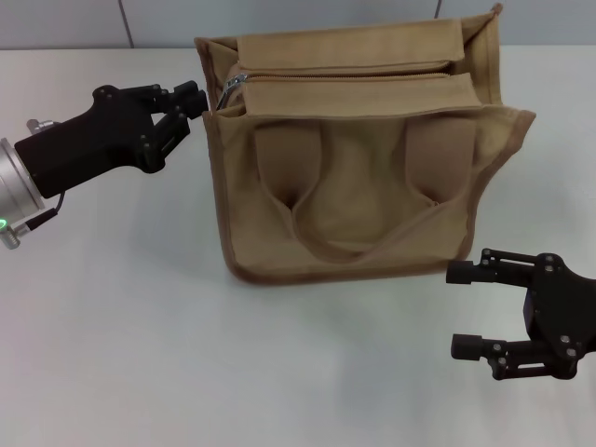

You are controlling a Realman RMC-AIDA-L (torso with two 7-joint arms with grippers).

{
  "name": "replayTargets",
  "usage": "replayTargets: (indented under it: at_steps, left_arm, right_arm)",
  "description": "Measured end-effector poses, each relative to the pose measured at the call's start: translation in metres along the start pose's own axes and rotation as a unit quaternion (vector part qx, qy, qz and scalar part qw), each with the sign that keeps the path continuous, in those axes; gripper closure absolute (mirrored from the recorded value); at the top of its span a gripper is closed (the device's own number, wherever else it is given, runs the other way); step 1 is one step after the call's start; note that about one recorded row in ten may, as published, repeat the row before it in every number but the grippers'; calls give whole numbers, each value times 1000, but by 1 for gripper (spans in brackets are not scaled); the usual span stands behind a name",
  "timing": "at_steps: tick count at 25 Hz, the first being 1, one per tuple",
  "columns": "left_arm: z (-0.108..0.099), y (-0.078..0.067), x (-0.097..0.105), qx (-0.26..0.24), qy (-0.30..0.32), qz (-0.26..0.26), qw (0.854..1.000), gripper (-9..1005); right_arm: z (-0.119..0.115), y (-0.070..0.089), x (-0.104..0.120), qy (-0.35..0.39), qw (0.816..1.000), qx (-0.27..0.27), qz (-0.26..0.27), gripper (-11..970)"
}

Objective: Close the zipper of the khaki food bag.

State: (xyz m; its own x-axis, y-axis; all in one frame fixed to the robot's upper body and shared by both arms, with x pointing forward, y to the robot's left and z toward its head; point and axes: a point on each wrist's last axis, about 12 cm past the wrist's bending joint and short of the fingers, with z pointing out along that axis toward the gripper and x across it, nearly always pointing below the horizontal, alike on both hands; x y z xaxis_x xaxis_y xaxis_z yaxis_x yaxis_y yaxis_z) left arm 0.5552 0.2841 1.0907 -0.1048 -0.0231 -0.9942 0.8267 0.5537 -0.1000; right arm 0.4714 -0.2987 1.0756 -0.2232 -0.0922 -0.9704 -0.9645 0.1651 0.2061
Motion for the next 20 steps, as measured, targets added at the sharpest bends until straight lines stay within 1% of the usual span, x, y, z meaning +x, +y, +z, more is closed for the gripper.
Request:
replayTargets:
  at_steps: [5,6,10,14,15,16,20]
  left_arm:
    - [0,0,-1,8,8,1,1000,854]
    - [1,-1,-2,19,13,4,1000,837]
    - [3,-1,-4,36,21,8,999,768]
    - [5,-1,-5,38,25,11,999,578]
    - [9,0,-4,34,28,12,999,531]
    - [9,0,-4,34,28,12,999,499]
    - [23,2,-4,23,37,19,999,370]
  right_arm:
    - [0,0,0,0,1000,0,0,140]
    - [0,0,0,0,1000,0,0,140]
    - [0,0,0,0,1000,-1,0,140]
    - [1,0,0,-1,1000,-1,0,140]
    - [1,0,0,-1,1000,-1,0,140]
    - [1,0,0,-1,1000,-1,0,140]
    - [1,1,0,-1,1000,-1,1,140]
